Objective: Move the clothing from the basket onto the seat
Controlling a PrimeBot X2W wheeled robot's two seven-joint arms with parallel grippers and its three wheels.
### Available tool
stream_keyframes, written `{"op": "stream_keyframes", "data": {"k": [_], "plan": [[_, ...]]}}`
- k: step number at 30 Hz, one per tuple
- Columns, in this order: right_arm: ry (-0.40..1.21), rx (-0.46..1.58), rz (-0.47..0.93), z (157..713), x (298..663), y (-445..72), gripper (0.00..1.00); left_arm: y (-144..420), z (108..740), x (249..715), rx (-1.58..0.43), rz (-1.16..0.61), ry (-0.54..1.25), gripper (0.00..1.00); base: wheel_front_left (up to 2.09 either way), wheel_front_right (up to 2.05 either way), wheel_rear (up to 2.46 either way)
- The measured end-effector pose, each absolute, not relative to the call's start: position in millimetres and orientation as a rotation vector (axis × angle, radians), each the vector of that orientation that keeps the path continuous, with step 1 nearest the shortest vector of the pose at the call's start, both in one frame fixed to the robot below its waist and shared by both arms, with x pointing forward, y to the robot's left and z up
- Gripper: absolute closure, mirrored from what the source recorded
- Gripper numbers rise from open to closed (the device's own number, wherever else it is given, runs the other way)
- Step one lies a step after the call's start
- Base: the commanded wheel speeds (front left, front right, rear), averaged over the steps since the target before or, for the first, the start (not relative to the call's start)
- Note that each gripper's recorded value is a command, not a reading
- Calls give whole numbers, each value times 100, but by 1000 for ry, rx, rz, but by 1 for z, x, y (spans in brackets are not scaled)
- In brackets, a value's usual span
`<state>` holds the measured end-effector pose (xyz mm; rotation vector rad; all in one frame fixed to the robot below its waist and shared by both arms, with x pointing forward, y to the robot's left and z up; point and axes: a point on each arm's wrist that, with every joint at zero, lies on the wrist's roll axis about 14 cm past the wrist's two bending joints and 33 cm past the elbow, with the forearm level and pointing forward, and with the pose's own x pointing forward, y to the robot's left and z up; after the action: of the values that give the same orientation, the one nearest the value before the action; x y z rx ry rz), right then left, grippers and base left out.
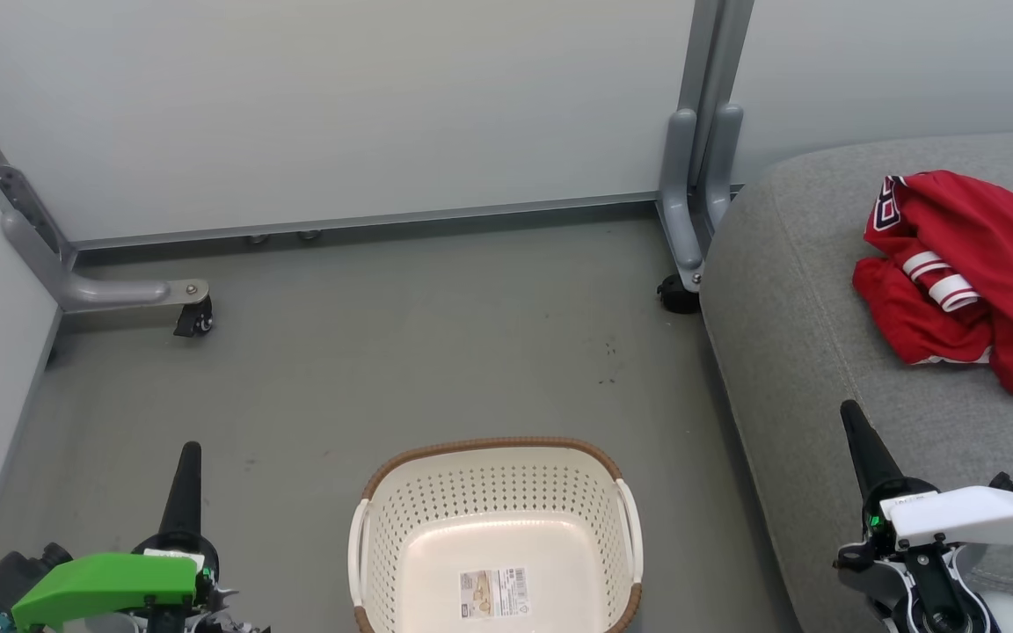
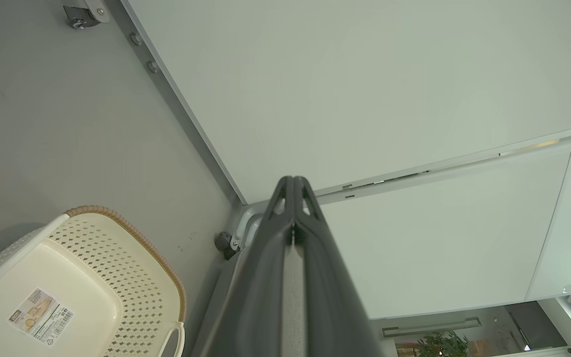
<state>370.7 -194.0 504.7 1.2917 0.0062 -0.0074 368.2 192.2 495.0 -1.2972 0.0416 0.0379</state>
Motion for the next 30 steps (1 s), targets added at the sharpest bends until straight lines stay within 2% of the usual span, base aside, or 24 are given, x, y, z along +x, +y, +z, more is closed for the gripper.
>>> {"op": "stream_keyframes", "data": {"k": [30], "plan": [[9,1522,-11,504,384,-199,100,198,502,384,-1521,15,19,100,0,0,0]]}}
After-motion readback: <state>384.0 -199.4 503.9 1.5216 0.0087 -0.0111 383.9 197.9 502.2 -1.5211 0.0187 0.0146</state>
